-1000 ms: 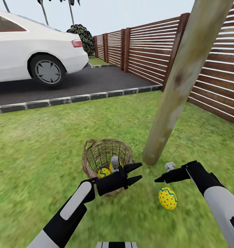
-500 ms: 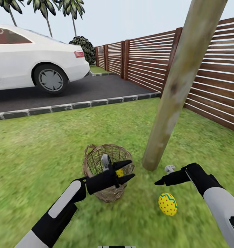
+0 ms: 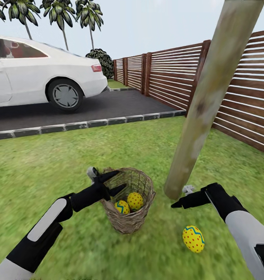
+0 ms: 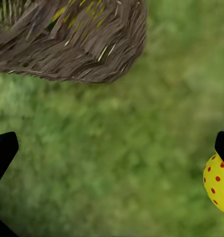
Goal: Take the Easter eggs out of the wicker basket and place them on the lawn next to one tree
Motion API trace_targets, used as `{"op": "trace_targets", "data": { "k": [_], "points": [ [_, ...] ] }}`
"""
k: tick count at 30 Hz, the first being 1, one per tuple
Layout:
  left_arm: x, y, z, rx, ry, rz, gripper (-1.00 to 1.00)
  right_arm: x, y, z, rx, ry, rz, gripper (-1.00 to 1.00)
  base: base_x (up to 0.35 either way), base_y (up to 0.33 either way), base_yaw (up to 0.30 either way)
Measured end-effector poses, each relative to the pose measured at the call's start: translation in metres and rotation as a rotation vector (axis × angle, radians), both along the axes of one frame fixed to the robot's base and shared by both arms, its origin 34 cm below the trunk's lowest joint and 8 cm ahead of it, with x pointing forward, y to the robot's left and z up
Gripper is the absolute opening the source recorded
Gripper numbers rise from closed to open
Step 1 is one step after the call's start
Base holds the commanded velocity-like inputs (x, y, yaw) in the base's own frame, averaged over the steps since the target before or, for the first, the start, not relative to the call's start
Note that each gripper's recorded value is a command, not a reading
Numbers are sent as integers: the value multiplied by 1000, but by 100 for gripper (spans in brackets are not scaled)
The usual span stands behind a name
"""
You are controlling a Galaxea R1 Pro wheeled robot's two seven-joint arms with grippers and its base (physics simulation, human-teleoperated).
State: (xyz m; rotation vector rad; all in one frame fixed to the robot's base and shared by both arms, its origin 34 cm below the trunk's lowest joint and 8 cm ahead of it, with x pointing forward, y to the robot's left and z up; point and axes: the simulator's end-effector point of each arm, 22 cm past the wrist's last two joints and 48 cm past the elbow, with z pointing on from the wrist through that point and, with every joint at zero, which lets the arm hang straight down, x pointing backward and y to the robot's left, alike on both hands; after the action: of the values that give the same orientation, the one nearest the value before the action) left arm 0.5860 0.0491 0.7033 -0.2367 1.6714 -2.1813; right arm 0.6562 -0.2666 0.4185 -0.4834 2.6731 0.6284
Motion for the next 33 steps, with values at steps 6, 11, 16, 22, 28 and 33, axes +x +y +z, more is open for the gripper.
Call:
{"op": "trace_targets", "data": {
  "k": [6,11,16,22,28,33],
  "points": [
    [5,24,20,-27,-30,13,100,12,15,9,-39,-12,-18,100,0,0,255],
    [9,26,30,-30,-27,17,100,30,32,45,-43,-31,-35,100,0,0,43],
    [12,27,41,-29,-26,18,100,43,37,82,-47,-42,-62,100,0,0,3],
    [16,27,53,-28,-25,20,100,54,57,114,-34,-74,-50,100,0,0,0],
    [19,28,54,-26,-16,25,100,58,90,118,-101,-79,-50,100,0,0,0],
    [26,37,50,-29,-2,52,100,69,111,116,-202,-130,-76,100,20,1,0]
  ]
}}
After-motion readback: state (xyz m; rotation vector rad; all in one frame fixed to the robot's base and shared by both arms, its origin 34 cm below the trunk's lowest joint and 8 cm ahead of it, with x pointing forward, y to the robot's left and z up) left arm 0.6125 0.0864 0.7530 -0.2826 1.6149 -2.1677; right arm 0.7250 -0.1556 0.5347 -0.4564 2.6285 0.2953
